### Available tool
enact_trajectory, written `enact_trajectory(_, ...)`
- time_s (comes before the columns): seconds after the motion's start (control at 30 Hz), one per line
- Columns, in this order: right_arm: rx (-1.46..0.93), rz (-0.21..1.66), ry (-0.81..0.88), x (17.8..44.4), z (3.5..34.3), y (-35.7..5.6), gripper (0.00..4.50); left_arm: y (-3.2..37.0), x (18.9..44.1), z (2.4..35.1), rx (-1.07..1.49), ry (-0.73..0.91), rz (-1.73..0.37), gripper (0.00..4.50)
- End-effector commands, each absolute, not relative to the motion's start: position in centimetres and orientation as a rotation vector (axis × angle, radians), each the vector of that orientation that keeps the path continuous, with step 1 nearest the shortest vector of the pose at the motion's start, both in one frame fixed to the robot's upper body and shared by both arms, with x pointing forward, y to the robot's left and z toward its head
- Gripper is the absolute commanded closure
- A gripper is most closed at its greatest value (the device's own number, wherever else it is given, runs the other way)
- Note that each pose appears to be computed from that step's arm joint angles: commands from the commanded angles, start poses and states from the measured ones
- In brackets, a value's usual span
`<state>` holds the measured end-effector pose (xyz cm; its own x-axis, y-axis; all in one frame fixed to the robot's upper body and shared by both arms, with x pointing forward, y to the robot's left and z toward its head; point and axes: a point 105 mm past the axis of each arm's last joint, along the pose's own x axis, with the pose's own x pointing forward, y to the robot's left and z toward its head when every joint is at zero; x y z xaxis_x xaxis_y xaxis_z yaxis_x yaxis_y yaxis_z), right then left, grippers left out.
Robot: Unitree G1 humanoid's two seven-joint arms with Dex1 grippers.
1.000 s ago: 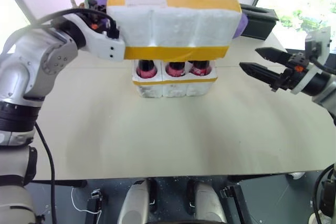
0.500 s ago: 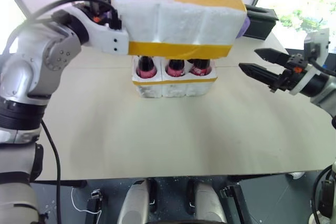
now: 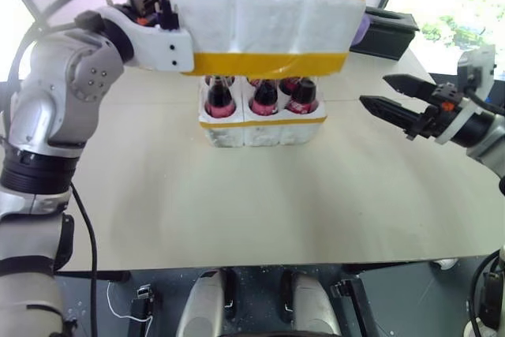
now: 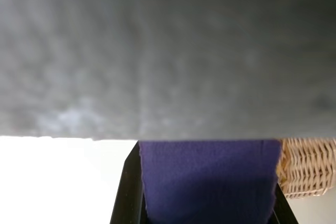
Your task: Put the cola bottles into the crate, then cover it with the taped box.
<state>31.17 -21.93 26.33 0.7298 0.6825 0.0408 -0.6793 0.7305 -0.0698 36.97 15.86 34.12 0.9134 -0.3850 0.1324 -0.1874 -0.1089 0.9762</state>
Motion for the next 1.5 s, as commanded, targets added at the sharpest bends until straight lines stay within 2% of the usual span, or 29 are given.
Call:
enact_trajectory(0.03, -0.069, 0.748, -0.122, 30.8, 27.8, -22.0, 0.00, 15.8, 35.4, 36.4, 1.695, -0.518, -0.112, 4.13)
enact_trajectory(0.17, -0.060, 0.748, -0.123, 30.8, 27.8, -22.1, 0.00, 15.5, 35.0, 35.0, 1.738, -0.511, -0.133, 4.13)
enact_trajectory(0.43, -0.065, 0.750, -0.128, 30.7, 28.0, -21.9, 0.00, 16.0, 36.7, 31.4, 1.862, -0.423, -0.164, 4.13)
enact_trajectory(0.83, -0.096, 0.772, -0.114, 29.9, 27.5, -21.8, 0.00, 13.7, 38.6, 31.4, 1.843, -0.457, -0.193, 4.13)
enact_trajectory(0.97, -0.080, 0.768, -0.120, 30.0, 27.5, -21.7, 0.00, 13.7, 38.4, 31.4, 1.881, -0.446, -0.202, 4.13)
enact_trajectory(1.13, -0.075, 0.764, -0.120, 30.1, 27.3, -21.9, 0.00, 15.5, 37.5, 28.6, 1.949, -0.396, -0.239, 4.13)
enact_trajectory(1.3, -0.065, 0.762, -0.119, 30.2, 27.2, -21.9, 0.00, 15.4, 36.8, 28.0, 1.975, -0.453, -0.218, 4.13)
enact_trajectory(1.47, -0.069, 0.775, -0.111, 30.4, 26.9, -21.5, 0.00, 15.6, 37.3, 28.5, 1.982, -0.512, -0.155, 4.13)
enact_trajectory(1.5, -0.068, 0.775, -0.111, 30.5, 27.0, -21.5, 0.00, 15.7, 37.4, 28.7, 1.984, -0.523, -0.147, 3.64)
